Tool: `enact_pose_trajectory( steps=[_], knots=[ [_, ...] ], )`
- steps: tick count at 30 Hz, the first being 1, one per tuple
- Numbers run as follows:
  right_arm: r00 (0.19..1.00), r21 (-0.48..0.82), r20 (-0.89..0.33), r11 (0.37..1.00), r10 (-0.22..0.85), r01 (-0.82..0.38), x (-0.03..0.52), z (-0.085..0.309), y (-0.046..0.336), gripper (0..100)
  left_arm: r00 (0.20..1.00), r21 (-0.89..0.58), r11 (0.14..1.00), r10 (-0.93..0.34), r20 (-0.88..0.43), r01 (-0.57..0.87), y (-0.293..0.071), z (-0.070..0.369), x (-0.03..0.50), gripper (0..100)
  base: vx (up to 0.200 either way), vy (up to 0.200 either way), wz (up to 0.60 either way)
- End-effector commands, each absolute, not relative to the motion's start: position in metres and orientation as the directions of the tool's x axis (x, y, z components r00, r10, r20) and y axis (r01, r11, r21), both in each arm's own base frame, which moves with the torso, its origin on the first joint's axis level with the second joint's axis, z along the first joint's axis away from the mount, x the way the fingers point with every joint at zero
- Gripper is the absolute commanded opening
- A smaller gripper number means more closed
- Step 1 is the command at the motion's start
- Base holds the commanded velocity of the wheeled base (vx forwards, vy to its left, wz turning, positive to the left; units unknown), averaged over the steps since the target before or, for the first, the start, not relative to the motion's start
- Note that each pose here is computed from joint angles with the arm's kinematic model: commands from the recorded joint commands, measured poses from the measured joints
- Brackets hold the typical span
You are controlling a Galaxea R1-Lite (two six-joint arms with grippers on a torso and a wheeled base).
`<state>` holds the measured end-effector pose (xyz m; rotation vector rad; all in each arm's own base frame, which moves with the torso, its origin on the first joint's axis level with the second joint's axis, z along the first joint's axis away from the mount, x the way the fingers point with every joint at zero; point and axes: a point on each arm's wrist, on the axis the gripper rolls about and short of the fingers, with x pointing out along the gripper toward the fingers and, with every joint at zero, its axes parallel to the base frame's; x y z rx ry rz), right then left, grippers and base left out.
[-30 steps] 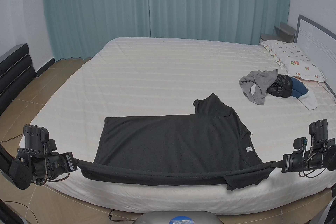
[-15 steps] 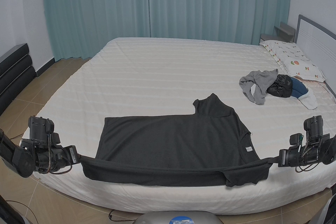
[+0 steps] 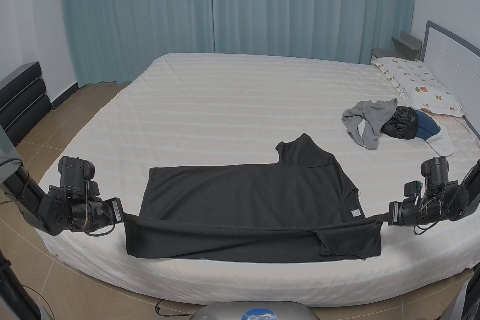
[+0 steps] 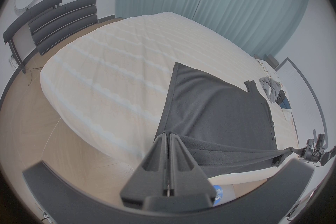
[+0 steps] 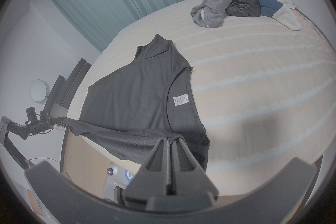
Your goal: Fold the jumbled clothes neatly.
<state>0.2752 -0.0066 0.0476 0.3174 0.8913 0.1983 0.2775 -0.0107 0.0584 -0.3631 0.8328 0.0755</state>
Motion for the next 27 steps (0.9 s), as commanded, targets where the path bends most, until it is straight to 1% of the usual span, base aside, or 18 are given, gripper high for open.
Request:
enact_pose_trajectory(
  steps=[1, 8, 10, 14, 17, 22, 27],
  knots=[
    [0.591, 0.354, -0.748, 0.935, 0.303, -0.031, 0.287, 0.034, -0.006, 0, 0.654, -0.279, 0.936, -0.075, -0.753, -0.214, -0.011, 0.047, 0.289, 0, 0.000, 0.000, 0.00],
    [0.597, 0.354, -0.740, 0.934, 0.310, -0.046, 0.299, 0.033, -0.003, 0, 0.658, -0.282, 0.935, -0.075, -0.749, -0.214, -0.011, 0.050, 0.287, 0, 0.000, 0.000, 0.00],
    [0.608, 0.353, -0.729, 0.934, 0.314, -0.057, 0.303, 0.035, -0.001, 0, 0.647, -0.278, 0.936, -0.075, -0.759, -0.218, -0.011, 0.051, 0.282, 0, 0.000, 0.000, 0.00],
    [0.622, 0.353, -0.716, 0.933, 0.316, -0.068, 0.303, 0.041, 0.000, 0, 0.649, -0.277, 0.936, -0.073, -0.757, -0.218, -0.010, 0.059, 0.277, 0, 0.000, 0.000, 0.00],
    [0.636, 0.351, -0.702, 0.933, 0.319, -0.081, 0.298, 0.050, 0.002, 0, 0.654, -0.279, 0.935, -0.071, -0.753, -0.219, -0.009, 0.068, 0.272, 0, 0.000, 0.000, 0.00],
    [0.652, 0.351, -0.683, 0.931, 0.329, -0.102, 0.271, 0.067, 0.004, 0, 0.647, -0.276, 0.937, -0.074, -0.759, -0.217, -0.009, 0.087, 0.255, 0, 0.000, 0.000, 0.00],
    [0.670, 0.349, -0.666, 0.931, 0.327, -0.108, 0.249, 0.079, 0.003, 0, 0.634, -0.270, 0.938, -0.075, -0.770, -0.217, -0.009, 0.091, 0.238, 0, 0.000, 0.000, 0.00]
  ],
)
